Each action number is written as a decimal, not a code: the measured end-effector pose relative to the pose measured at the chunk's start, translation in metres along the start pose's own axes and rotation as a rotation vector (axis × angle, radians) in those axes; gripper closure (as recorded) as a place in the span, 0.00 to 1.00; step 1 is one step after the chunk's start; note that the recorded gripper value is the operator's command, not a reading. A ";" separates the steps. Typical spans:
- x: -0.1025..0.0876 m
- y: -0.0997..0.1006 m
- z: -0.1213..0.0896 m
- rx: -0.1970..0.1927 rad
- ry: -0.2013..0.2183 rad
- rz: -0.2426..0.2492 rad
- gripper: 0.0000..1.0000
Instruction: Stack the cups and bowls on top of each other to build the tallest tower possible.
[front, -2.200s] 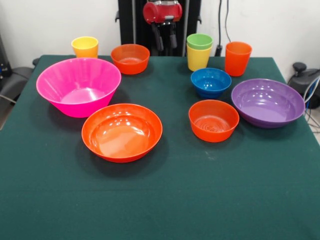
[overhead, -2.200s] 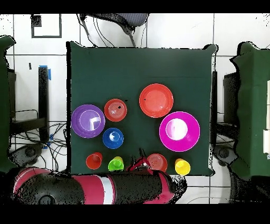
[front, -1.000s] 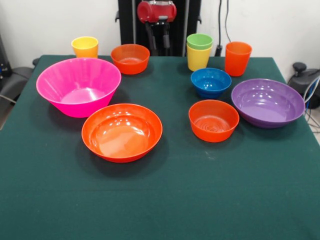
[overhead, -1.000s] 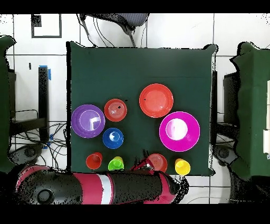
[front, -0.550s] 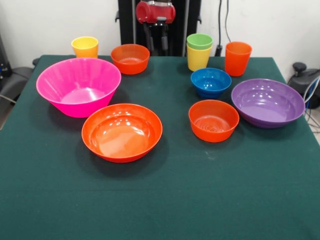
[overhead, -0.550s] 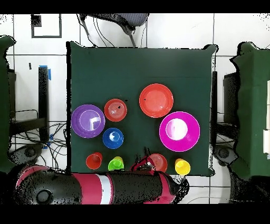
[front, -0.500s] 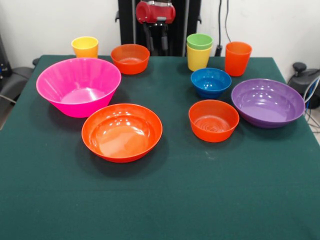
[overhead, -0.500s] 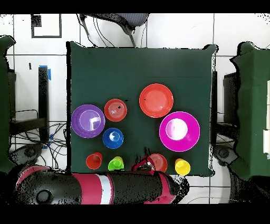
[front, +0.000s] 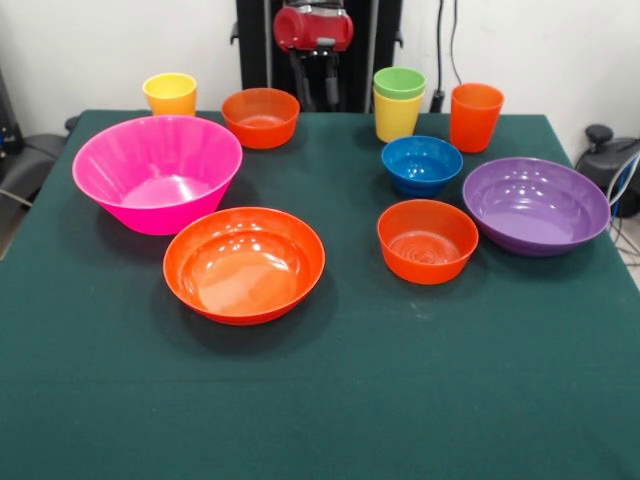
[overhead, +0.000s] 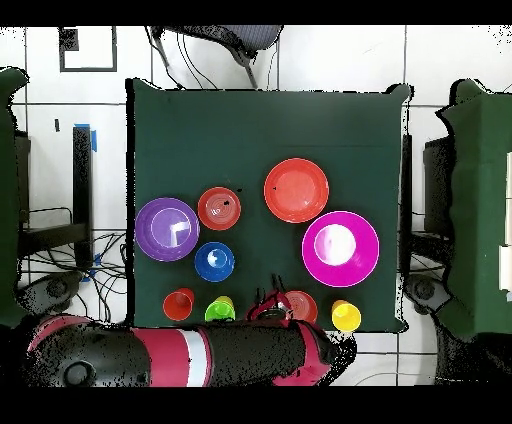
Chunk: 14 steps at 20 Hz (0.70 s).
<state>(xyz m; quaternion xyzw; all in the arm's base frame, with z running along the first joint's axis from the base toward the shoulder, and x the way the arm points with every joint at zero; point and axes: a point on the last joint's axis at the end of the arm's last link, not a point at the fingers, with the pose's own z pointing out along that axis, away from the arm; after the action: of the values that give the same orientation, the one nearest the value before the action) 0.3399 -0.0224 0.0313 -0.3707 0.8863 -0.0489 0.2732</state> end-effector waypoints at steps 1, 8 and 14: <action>-0.002 0.000 0.002 -0.001 -0.004 -0.008 0.00; -0.016 -0.012 0.012 0.023 0.002 -0.046 0.00; -0.026 -0.028 0.010 0.046 0.026 -0.072 0.00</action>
<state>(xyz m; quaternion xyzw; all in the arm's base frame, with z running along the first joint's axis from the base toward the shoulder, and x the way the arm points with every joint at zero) 0.3781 -0.0236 0.0425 -0.3953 0.8745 -0.0841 0.2681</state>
